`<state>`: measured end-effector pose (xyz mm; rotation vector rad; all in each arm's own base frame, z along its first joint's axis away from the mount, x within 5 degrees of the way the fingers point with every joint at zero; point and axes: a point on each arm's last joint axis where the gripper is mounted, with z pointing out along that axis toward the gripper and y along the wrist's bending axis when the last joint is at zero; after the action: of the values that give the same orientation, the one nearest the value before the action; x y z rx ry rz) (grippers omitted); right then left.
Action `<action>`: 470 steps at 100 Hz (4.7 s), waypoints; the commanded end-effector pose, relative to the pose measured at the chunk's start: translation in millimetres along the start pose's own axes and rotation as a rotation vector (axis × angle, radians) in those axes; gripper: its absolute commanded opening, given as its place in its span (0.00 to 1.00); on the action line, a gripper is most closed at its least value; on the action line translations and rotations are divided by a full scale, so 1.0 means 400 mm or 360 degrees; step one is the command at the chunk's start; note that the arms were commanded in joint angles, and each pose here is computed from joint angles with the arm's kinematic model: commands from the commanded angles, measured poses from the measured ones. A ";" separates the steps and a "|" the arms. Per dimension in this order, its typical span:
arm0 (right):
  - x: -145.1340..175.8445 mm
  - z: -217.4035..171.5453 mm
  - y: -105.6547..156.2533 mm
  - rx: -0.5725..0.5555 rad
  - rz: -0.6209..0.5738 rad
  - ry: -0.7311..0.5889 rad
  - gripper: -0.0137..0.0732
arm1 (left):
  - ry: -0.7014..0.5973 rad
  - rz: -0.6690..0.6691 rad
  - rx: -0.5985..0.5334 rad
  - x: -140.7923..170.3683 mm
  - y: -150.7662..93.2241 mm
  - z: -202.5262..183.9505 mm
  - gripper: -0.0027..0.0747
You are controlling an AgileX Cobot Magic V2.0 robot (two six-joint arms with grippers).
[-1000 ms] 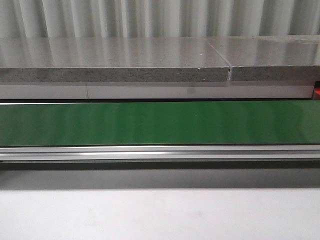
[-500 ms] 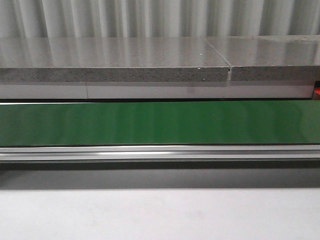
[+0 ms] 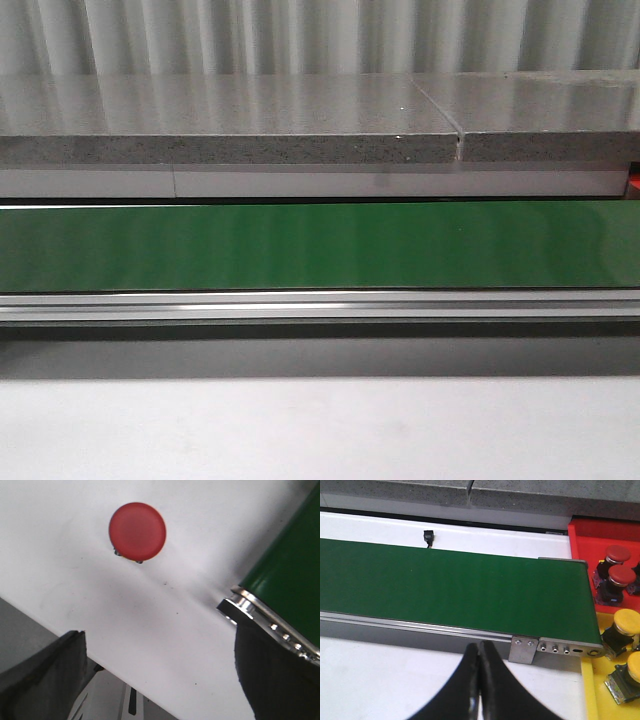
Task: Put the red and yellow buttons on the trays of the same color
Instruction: 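Move the left gripper down over a red button on the table, then grasp the red button with the left gripper and lift it, then lower the red button onto the belt's near end and open the left gripper, then move the left gripper down over a yellow button on the table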
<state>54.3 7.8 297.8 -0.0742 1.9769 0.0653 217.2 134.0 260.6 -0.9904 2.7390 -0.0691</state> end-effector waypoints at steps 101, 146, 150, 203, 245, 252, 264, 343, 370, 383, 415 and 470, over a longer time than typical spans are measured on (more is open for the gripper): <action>-0.031 -0.008 -0.001 0.0009 -0.0013 -0.0127 0.08 | 0.0076 -0.0135 0.0061 -0.179 0.004 0.140 0.38; -0.031 -0.008 -0.001 0.0009 -0.0013 -0.0127 0.08 | -0.0138 -0.0027 0.0086 -0.159 -0.016 0.021 0.32; -0.031 -0.008 -0.001 0.0009 -0.0013 -0.0127 0.08 | -0.0189 -0.0006 0.0086 -0.156 -0.022 -0.004 0.32; -0.031 -0.008 -0.001 0.0009 -0.0013 -0.0127 0.08 | -0.0240 0.0481 0.0219 -0.130 -0.231 -0.178 0.32; -0.031 -0.008 -0.001 0.0009 -0.0013 -0.0127 0.08 | -0.0077 0.0757 0.0255 -0.100 -0.362 -0.095 0.32; -0.031 -0.008 -0.001 0.0009 -0.0013 -0.0127 0.08 | -0.0071 0.0777 0.0258 -0.100 -0.374 -0.083 0.32; -0.031 -0.008 -0.001 0.0009 -0.0013 -0.0127 0.08 | -0.0032 0.0788 0.0249 -0.102 -0.381 -0.062 0.32; -0.031 -0.008 -0.001 0.0009 -0.0013 -0.0127 0.08 | -0.0344 0.0207 0.0309 -0.224 -0.357 -0.140 0.70; -0.031 -0.008 -0.001 0.0009 -0.0013 -0.0127 0.08 | -0.0044 -0.0292 0.0183 -0.288 -0.313 -0.056 0.70; -0.031 -0.008 -0.001 0.0009 -0.0014 -0.0126 0.08 | -0.0025 -0.0516 0.0226 -0.306 -0.324 -0.030 0.70; -0.031 -0.008 -0.001 0.0009 -0.0014 -0.0126 0.08 | 0.0029 -0.0670 0.0232 -0.339 -0.338 0.066 0.70; -0.031 -0.008 -0.001 0.0009 -0.0014 -0.0126 0.08 | 0.0083 -0.0706 0.0222 -0.360 -0.345 0.173 0.70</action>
<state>54.4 7.8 296.9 -0.0760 1.9811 0.0646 426.1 122.4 207.4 -1.5831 2.5579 -0.3030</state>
